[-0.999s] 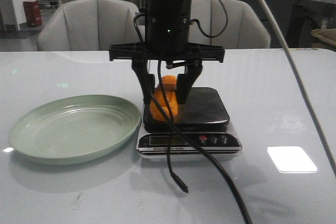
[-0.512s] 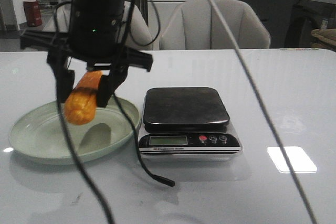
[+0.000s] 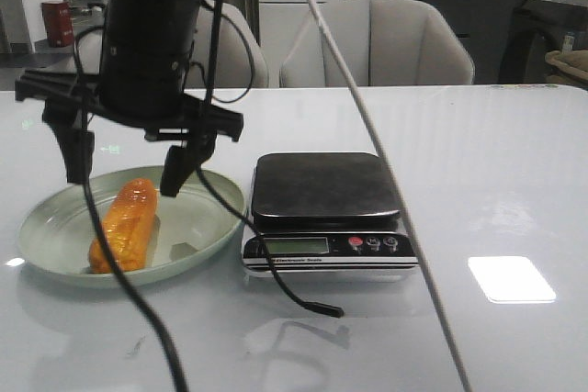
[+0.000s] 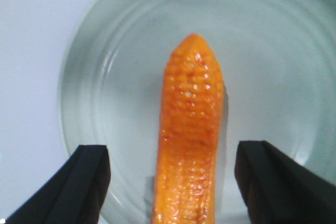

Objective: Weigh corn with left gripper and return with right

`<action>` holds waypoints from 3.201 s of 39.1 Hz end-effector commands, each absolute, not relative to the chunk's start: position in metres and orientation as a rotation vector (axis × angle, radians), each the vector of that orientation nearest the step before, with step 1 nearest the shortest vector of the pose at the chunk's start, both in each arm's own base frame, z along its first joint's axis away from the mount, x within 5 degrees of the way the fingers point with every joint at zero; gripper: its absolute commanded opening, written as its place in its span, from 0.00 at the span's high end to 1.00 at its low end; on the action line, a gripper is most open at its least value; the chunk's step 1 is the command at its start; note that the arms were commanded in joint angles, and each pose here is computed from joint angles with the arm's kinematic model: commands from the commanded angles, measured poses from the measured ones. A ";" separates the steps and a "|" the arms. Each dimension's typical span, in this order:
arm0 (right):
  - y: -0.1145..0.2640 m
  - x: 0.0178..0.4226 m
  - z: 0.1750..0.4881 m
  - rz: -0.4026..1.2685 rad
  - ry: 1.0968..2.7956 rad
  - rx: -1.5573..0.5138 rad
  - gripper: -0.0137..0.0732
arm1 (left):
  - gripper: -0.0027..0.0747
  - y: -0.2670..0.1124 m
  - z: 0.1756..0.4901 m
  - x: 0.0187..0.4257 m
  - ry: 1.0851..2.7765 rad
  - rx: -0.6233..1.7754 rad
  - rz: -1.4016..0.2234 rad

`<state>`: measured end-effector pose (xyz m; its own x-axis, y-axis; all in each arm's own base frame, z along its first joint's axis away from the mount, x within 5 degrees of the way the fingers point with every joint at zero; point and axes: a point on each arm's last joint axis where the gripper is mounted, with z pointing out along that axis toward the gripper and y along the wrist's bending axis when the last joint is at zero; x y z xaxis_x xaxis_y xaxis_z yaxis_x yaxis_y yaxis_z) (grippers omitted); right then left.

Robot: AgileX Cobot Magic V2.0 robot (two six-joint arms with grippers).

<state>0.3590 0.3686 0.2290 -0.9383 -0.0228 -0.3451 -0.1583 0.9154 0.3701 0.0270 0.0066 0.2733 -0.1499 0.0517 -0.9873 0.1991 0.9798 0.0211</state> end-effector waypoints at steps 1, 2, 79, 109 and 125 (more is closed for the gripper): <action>0.346 0.358 0.317 0.675 2.515 -0.197 0.16 | 0.78 0.006 0.287 0.025 1.636 0.186 -0.149; 0.339 0.359 0.326 0.664 2.493 -0.229 0.16 | 0.78 0.006 0.287 0.025 1.636 0.186 -0.149; 0.022 0.062 0.283 0.326 1.510 -0.198 0.16 | 0.78 0.006 0.286 0.025 1.638 0.185 -0.150; 0.023 0.065 0.262 0.322 1.572 -0.204 0.64 | 0.78 0.006 0.286 0.025 1.638 0.185 -0.150; 0.023 0.065 0.262 0.322 1.572 -0.204 0.64 | 0.78 -0.001 0.261 0.038 1.619 0.148 -0.120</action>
<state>0.0648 0.0235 0.2474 -0.1218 0.0501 -0.9913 -0.3286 0.9404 0.0879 0.0360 0.0022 0.2531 -0.1563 0.0590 -0.9859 0.1801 0.9832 0.0303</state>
